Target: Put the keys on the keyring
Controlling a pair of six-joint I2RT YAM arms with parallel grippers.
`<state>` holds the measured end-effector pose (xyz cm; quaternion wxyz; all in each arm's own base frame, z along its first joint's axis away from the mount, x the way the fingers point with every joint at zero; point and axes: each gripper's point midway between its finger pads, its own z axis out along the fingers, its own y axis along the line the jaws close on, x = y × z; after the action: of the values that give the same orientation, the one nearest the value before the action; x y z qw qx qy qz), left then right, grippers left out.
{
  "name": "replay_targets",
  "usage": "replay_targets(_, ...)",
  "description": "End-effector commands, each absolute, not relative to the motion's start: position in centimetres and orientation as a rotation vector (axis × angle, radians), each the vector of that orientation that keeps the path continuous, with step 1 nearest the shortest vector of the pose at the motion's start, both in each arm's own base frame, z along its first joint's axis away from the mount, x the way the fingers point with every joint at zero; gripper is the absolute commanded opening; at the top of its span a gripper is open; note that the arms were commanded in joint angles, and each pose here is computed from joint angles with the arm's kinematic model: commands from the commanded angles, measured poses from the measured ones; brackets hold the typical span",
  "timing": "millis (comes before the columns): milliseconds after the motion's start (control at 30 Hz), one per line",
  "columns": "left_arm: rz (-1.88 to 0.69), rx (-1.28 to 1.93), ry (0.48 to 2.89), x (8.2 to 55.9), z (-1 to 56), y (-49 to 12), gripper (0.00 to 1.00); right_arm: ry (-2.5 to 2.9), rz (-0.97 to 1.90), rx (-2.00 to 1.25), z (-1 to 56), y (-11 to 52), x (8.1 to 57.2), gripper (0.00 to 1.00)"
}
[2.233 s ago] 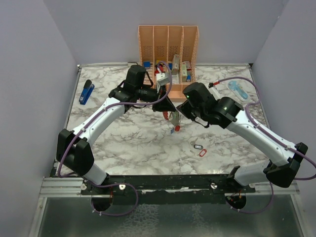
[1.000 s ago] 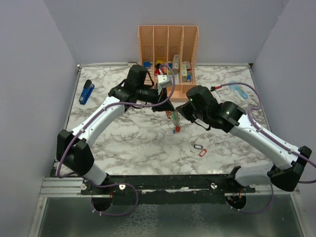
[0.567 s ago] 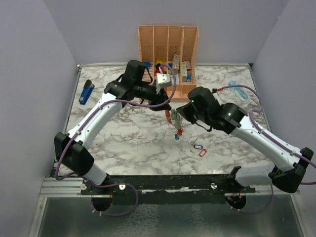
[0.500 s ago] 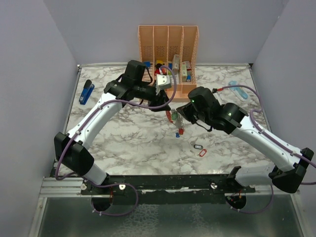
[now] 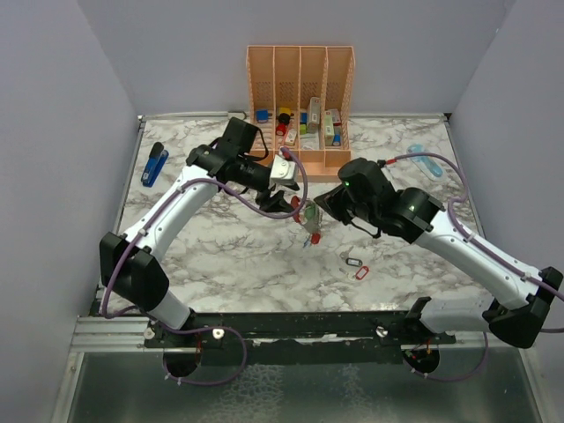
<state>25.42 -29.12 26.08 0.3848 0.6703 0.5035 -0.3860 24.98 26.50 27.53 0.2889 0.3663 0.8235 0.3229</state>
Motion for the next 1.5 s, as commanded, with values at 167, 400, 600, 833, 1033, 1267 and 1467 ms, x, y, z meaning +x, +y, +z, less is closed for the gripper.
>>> replay_targets(167,-1.088,1.687,1.166,25.1,27.1,-30.1,0.61,2.170,0.996,0.902,29.6,27.7,24.8,0.01)
replay_targets(400,-1.137,1.665,1.163,24.7,27.5,-30.4,0.61,2.191,1.015,0.873,29.3,28.5,24.8,0.01)
replay_targets(600,-1.162,1.658,1.161,24.5,27.3,-30.5,0.61,2.198,1.039,0.864,29.1,28.9,24.6,0.01)
replay_targets(833,-1.206,1.649,1.148,24.0,27.2,-30.6,0.60,2.204,1.070,0.862,29.0,29.3,24.5,0.01)
replay_targets(1033,-1.230,1.647,1.149,23.7,26.8,-30.5,0.59,2.208,1.094,0.854,29.1,29.7,24.4,0.01)
replay_targets(1267,-1.237,1.637,1.161,23.8,26.0,-30.6,0.59,2.214,1.125,0.839,29.2,30.2,24.3,0.01)
replay_targets(1467,-1.237,1.634,1.164,24.0,25.8,-30.7,0.57,2.218,1.155,0.826,29.2,30.6,24.1,0.01)
